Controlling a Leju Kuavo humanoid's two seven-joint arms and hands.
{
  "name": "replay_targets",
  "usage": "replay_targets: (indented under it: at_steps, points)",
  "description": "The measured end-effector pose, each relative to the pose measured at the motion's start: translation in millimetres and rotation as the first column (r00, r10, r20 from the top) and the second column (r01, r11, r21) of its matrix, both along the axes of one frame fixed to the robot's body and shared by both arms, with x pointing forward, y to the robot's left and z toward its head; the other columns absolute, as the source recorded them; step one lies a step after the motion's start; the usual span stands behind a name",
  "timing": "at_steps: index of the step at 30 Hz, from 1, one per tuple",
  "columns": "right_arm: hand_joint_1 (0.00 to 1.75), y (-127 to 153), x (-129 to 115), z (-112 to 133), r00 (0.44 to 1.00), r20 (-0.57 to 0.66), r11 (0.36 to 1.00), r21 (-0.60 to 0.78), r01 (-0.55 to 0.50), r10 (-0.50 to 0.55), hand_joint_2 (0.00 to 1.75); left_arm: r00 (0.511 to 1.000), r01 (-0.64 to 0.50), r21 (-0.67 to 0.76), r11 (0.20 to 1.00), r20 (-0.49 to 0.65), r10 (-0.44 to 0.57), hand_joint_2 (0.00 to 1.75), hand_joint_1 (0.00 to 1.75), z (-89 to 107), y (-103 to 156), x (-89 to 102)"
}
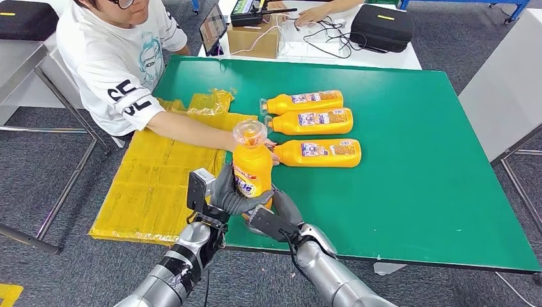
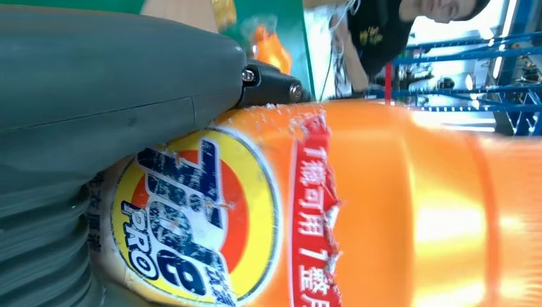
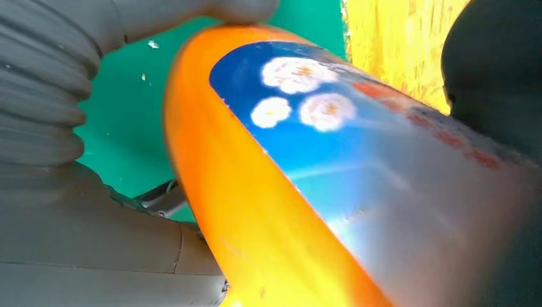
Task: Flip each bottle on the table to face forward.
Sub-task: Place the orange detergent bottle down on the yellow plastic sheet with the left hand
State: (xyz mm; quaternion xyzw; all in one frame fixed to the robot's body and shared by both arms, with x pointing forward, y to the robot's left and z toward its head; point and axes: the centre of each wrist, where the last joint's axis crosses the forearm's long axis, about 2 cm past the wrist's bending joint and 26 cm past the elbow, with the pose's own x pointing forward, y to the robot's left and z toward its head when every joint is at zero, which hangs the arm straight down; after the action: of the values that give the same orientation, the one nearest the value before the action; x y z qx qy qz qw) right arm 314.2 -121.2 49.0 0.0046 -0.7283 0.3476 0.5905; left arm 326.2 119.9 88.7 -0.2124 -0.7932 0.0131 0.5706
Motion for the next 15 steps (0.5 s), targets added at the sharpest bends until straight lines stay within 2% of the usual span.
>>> replay_targets:
  at_steps: [15]
  points:
    - [0.00,-1,-2,-2,0.999,-0.024,0.999,0.040,0.023,-0.022,1.75,0.998,0.056,-0.139,0.989,-0.011,-0.058,1.75,1.75,13.8,3,7.4]
